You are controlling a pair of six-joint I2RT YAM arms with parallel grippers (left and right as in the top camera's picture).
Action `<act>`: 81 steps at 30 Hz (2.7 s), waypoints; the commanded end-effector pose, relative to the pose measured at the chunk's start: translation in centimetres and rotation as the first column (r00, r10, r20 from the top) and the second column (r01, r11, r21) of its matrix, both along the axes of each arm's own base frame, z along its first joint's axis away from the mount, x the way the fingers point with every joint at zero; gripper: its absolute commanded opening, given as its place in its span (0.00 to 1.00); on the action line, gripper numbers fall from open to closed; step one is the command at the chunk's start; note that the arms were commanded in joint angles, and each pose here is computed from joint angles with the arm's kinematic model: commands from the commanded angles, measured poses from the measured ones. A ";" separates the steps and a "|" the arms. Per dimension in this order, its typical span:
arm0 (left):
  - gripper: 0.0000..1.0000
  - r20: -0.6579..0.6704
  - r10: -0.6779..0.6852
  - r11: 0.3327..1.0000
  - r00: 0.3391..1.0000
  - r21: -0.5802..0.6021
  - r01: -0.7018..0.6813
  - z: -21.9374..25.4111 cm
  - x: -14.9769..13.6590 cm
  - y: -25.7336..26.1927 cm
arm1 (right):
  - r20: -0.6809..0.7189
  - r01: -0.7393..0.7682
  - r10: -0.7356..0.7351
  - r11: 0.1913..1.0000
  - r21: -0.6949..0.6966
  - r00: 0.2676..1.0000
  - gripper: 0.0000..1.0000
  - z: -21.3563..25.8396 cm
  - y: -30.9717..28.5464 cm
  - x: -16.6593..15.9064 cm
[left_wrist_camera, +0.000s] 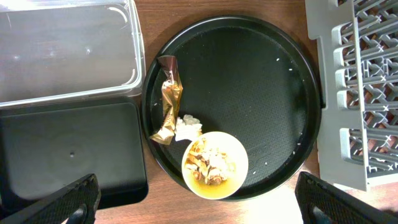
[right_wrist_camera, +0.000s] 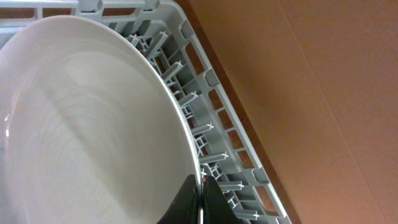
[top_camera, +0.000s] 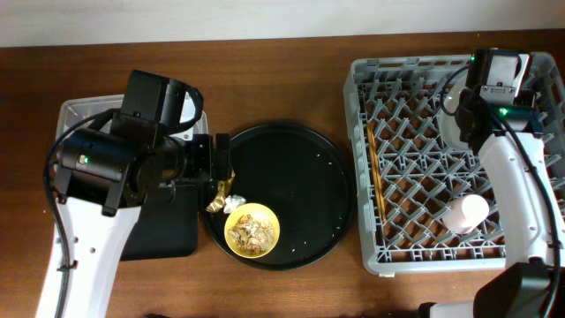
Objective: Sort waste into correct bins and load items into the dishwasher rack
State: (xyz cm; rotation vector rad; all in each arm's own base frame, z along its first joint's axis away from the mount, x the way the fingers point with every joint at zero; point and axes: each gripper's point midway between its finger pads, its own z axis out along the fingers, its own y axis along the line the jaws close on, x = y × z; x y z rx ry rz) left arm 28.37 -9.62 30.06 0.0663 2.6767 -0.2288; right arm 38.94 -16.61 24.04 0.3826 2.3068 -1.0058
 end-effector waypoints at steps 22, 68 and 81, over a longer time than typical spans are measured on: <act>1.00 0.024 0.012 1.000 1.000 -0.003 -0.012 0.7 -0.1 0.2 | -0.138 -0.301 0.286 0.948 -0.107 0.948 0.04 -0.6 6.4 5.0; 0.76 -0.288 -0.260 0.945 0.922 0.121 0.304 -21.3 -9.1 -9.5 | 0.186 -0.193 0.061 0.459 0.867 0.981 0.98 3.2 18.3 -12.2; 1.00 -0.335 -0.256 0.922 0.907 0.198 0.333 -24.2 -9.1 -9.7 | 0.395 -0.510 0.325 0.485 0.711 0.859 0.98 8.1 19.6 -20.8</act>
